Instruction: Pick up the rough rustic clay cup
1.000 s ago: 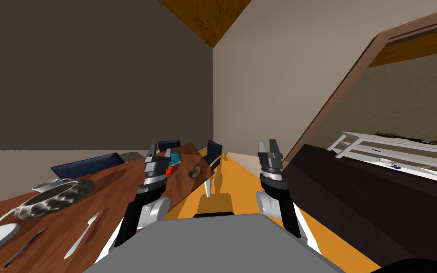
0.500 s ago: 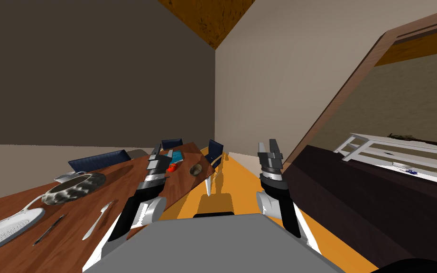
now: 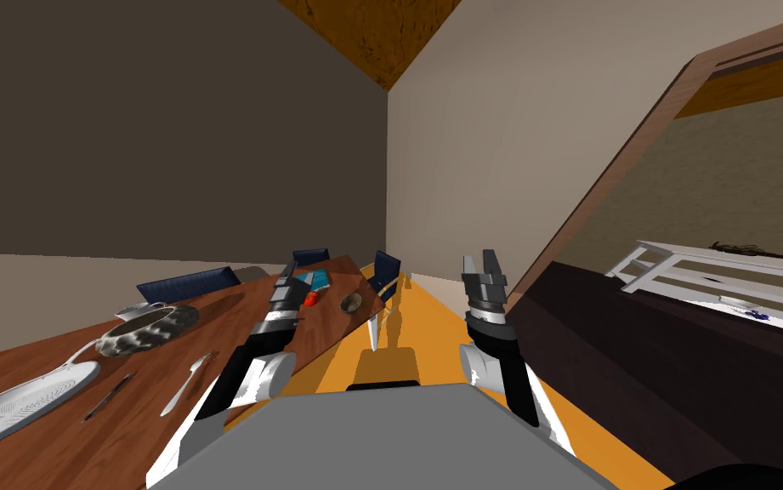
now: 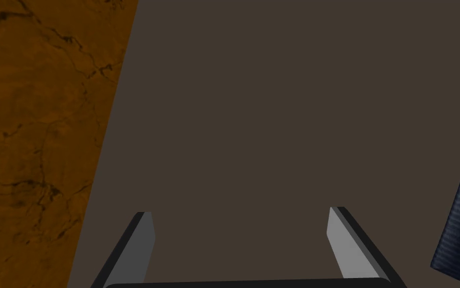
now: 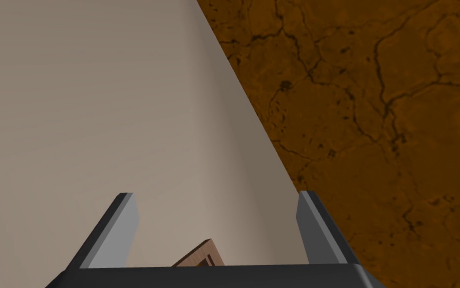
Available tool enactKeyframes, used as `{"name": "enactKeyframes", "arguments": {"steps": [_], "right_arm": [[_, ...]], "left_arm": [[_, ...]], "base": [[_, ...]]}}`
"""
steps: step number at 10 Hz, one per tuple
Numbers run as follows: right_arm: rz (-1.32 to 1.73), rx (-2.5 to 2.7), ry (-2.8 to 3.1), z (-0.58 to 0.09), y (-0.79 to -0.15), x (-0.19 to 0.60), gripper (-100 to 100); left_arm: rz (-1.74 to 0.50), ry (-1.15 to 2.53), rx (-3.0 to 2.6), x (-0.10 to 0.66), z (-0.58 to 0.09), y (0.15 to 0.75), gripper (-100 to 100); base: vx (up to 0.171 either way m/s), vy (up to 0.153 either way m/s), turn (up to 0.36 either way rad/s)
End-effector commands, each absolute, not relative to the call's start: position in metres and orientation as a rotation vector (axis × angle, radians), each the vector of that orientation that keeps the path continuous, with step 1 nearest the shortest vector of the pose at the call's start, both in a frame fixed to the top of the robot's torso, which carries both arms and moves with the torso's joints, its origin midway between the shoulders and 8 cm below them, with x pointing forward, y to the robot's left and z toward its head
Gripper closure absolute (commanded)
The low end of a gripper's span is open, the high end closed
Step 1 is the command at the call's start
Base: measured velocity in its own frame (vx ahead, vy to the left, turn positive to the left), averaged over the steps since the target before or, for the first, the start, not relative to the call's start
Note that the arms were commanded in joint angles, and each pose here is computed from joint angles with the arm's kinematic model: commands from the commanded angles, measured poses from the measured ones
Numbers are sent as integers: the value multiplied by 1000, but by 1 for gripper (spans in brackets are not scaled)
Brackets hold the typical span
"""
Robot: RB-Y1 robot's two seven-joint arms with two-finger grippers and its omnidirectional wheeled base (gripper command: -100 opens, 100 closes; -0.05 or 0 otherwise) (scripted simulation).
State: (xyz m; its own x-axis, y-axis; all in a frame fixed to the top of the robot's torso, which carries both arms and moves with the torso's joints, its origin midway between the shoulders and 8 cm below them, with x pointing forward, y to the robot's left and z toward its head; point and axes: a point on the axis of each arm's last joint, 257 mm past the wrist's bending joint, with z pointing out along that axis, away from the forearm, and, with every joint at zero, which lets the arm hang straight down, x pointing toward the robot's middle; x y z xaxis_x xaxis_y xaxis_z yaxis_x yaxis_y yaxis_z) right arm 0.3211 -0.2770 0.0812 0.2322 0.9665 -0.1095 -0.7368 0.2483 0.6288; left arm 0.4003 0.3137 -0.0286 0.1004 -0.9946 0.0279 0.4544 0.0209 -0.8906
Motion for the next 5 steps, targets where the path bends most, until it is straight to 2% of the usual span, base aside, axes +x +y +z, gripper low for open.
{"name": "enactKeyframes", "arguments": {"steps": [1,5], "right_arm": [[1241,506,542,81,-277,321,0],[1241,506,542,81,-277,321,0]], "left_arm": [[-1317,807,-932,405,-35,316,-100],[-1298,880,-1011,419,-58,321,-100]], "base": [[-10,-25,22],[-3,-24,32]]}}
